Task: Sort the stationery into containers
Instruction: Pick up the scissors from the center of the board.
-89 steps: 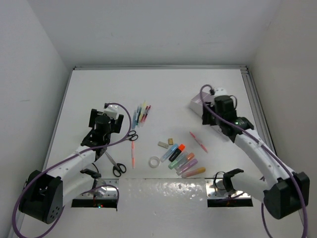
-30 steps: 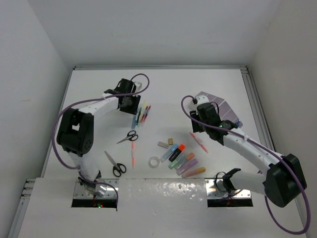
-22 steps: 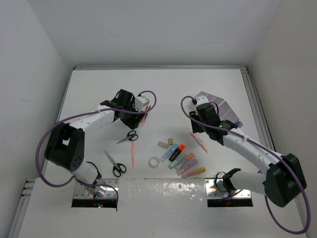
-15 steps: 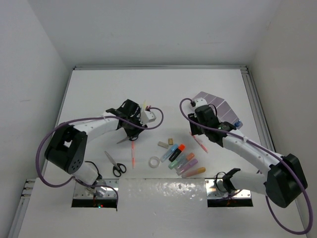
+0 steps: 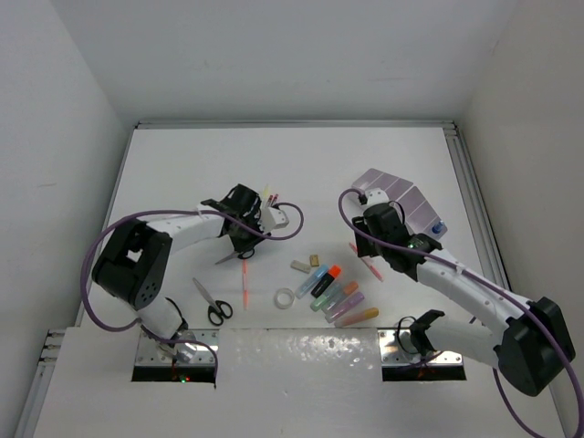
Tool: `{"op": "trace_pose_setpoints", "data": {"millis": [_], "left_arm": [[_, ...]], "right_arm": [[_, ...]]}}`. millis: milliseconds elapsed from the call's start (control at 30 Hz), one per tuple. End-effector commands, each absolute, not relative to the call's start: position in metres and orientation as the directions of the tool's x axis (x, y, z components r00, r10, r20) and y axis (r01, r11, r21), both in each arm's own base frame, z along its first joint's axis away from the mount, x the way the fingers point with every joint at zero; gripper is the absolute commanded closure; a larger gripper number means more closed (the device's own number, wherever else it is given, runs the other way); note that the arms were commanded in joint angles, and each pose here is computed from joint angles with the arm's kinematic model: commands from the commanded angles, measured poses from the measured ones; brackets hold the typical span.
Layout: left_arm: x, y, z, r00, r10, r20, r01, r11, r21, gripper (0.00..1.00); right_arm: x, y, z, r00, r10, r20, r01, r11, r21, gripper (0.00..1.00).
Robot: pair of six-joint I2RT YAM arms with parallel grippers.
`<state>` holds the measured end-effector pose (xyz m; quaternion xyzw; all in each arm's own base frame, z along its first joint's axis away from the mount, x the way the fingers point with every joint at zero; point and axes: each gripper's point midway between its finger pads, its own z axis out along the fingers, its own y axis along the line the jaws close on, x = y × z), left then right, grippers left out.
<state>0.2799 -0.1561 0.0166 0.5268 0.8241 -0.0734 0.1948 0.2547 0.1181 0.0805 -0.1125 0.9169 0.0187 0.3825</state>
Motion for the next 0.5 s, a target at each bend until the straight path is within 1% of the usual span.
{"op": "trace_pose_setpoints", "data": {"millis": [0,167,400,467], "left_arm": [[0.286,-0.159,0.013,-0.349,0.843,-0.409,0.901,0.422,0.103,0.75],[0.277,-0.157,0.007,-0.363,0.844,-0.394,0.903,0.424,0.076,0.74],[0.277,-0.15,-0.002,-0.364,0.854,-0.372,0.9,0.426,0.096,0.64],[0.279,-0.151,-0.002,-0.361,0.853,-0.376,0.9,0.425,0.101,0.64]], "right_arm": [[0.257,0.117,0.088,-0.666,-0.177,-0.725,-0.2,0.978,-0.055,0.52],[0.256,0.114,0.089,-0.668,-0.184,-0.721,-0.197,0.978,-0.067,0.52],[0.255,0.112,0.088,-0.669,-0.182,-0.72,-0.191,0.979,-0.07,0.52],[0.253,0.111,0.088,-0.673,-0.186,-0.716,-0.191,0.979,-0.075,0.52]]}}
